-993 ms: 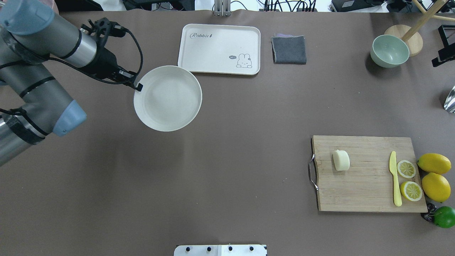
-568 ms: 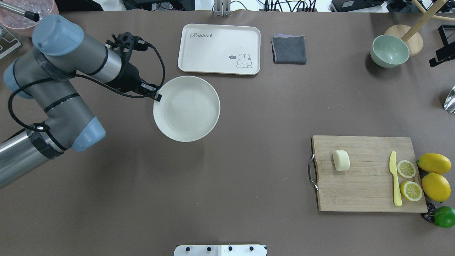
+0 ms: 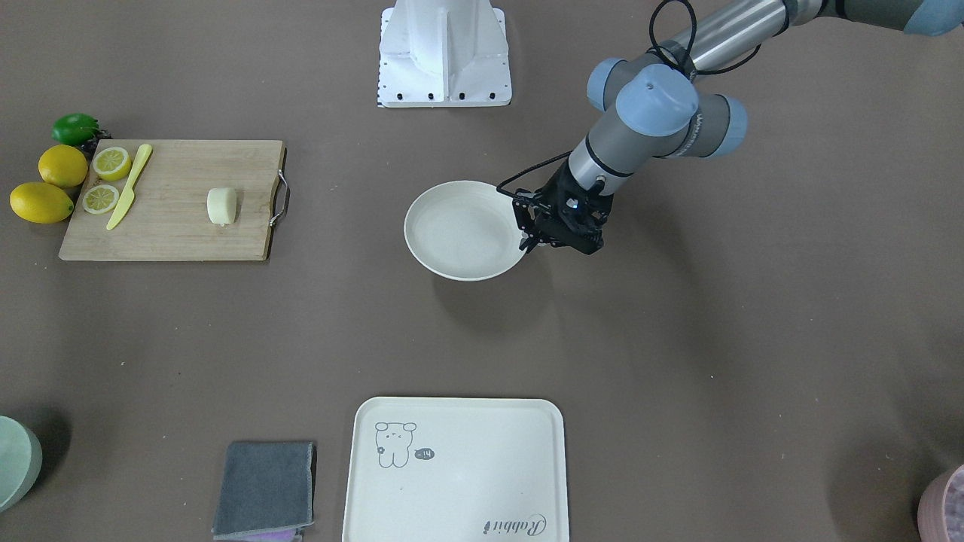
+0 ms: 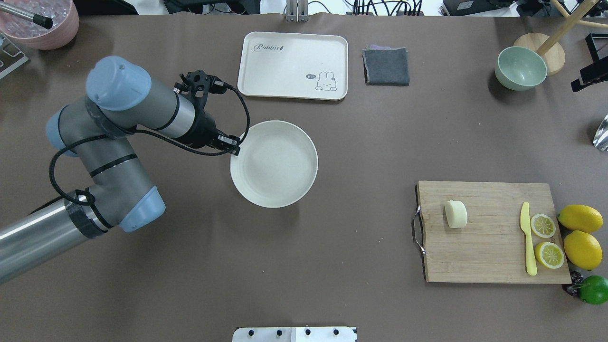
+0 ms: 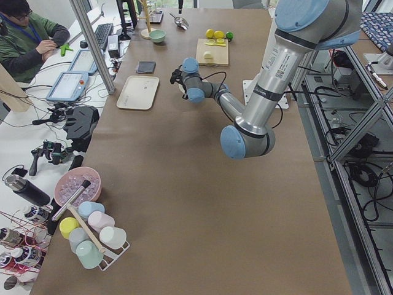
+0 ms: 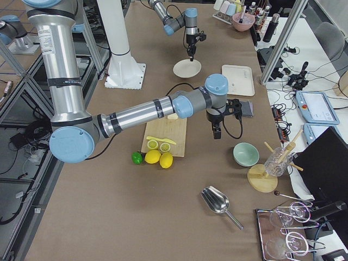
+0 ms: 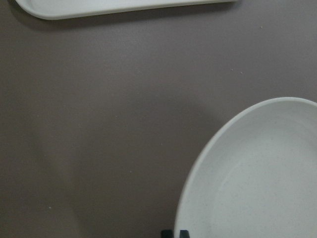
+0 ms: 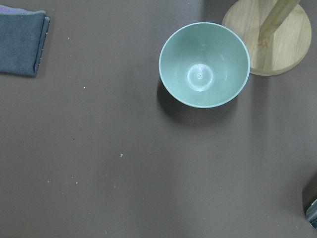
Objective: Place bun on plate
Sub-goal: 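Push the white plate with the left gripper toward the table center, then raise the left gripper away while the right arm reaches toward the cutting board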
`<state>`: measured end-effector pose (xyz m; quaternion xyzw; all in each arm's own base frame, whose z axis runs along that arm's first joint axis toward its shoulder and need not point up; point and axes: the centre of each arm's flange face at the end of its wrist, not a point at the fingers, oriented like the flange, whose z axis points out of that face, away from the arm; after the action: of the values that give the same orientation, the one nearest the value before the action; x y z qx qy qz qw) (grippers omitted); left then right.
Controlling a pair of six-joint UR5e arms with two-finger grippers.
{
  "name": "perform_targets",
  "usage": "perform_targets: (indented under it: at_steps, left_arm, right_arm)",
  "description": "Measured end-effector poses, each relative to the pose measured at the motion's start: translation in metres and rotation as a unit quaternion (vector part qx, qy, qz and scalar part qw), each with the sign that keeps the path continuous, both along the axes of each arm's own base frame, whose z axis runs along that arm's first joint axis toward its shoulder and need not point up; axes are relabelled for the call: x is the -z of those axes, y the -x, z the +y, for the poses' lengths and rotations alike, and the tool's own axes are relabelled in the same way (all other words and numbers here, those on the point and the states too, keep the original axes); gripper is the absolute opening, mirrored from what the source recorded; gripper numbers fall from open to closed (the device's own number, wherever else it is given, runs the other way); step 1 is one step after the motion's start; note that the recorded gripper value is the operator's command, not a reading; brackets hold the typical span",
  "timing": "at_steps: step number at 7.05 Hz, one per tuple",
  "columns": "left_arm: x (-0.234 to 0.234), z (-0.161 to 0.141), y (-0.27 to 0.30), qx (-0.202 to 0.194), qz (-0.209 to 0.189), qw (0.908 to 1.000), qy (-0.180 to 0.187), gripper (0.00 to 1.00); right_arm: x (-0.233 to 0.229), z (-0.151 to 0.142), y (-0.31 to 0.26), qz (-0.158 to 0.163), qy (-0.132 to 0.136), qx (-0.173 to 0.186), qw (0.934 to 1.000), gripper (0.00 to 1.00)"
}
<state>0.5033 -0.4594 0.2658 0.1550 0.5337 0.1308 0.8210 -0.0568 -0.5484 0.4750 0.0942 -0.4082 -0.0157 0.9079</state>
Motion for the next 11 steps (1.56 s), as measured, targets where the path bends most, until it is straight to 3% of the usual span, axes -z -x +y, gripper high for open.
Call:
perform_targets:
  at_steps: [1, 3, 7, 11]
  left_arm:
    - [0.003, 0.006, -0.007, 0.003, 0.0, 1.0, 0.0, 0.97]
    - [0.011, 0.004, -0.005, 0.01, 0.008, 0.9999, -0.003, 0.98]
    - [0.023, -0.062, 0.107, 0.055, 0.036, 0.9979, 0.0, 0.98]
    - [0.012, -0.104, 0.182, 0.079, 0.032, 0.9963, -0.013, 0.97]
  right_arm:
    - [0.001, 0.0, 0.002, 0.002, -0.002, 0.002, 1.0, 1.0]
    - [0.0, -0.001, 0.005, 0.004, -0.002, 0.004, 1.0, 1.0]
    - [0.007, 0.001, 0.032, -0.007, -0.01, 0.018, 0.9998, 1.0]
    - [0.037, 0.017, 0.132, -0.032, 0.056, 0.022, 0.9977, 1.0]
